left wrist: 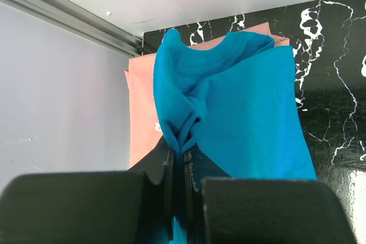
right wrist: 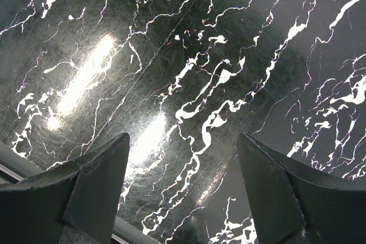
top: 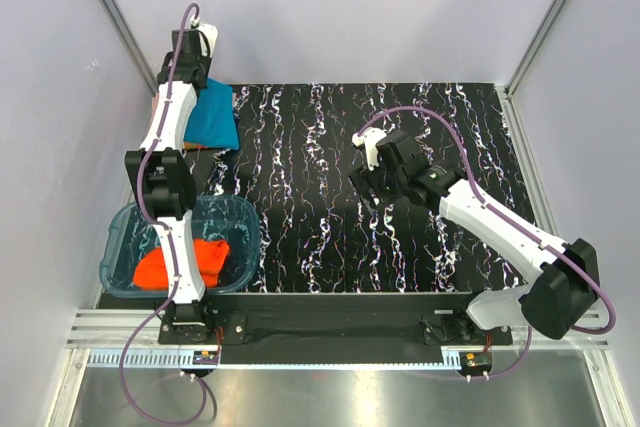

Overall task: Fold and stack the t-shirts
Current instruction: Neatly place the folded tshirt to the corner

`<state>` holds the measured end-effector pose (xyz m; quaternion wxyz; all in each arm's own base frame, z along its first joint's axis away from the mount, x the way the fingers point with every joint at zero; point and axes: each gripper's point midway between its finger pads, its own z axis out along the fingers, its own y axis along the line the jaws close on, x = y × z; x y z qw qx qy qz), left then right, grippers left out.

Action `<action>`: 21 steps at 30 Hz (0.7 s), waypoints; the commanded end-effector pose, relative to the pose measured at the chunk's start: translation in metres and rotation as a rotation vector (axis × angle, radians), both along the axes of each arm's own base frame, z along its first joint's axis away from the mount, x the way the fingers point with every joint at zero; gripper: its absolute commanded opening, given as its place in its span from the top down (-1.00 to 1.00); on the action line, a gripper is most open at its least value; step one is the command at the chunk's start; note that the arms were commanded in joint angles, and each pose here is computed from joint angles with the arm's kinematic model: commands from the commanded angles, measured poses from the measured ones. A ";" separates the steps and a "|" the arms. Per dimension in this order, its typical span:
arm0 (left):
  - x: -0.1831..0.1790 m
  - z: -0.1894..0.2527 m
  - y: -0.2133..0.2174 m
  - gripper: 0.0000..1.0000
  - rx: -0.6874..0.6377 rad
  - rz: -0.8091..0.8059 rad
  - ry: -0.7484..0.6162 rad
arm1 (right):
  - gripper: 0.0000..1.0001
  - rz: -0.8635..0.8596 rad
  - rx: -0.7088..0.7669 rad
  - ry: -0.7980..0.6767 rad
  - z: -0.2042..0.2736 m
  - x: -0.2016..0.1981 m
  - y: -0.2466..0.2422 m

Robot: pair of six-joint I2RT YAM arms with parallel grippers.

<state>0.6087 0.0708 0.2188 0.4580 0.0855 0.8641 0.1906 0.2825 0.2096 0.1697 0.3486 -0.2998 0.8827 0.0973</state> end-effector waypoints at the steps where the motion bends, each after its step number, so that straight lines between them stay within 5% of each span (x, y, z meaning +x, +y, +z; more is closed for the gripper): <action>1: 0.001 0.073 0.003 1.00 0.030 -0.016 -0.171 | -0.66 0.012 0.040 -0.040 0.018 0.007 0.007; 21: -0.012 0.094 -0.027 1.00 0.052 -0.061 -0.177 | -0.67 0.009 0.045 -0.039 0.016 0.009 0.010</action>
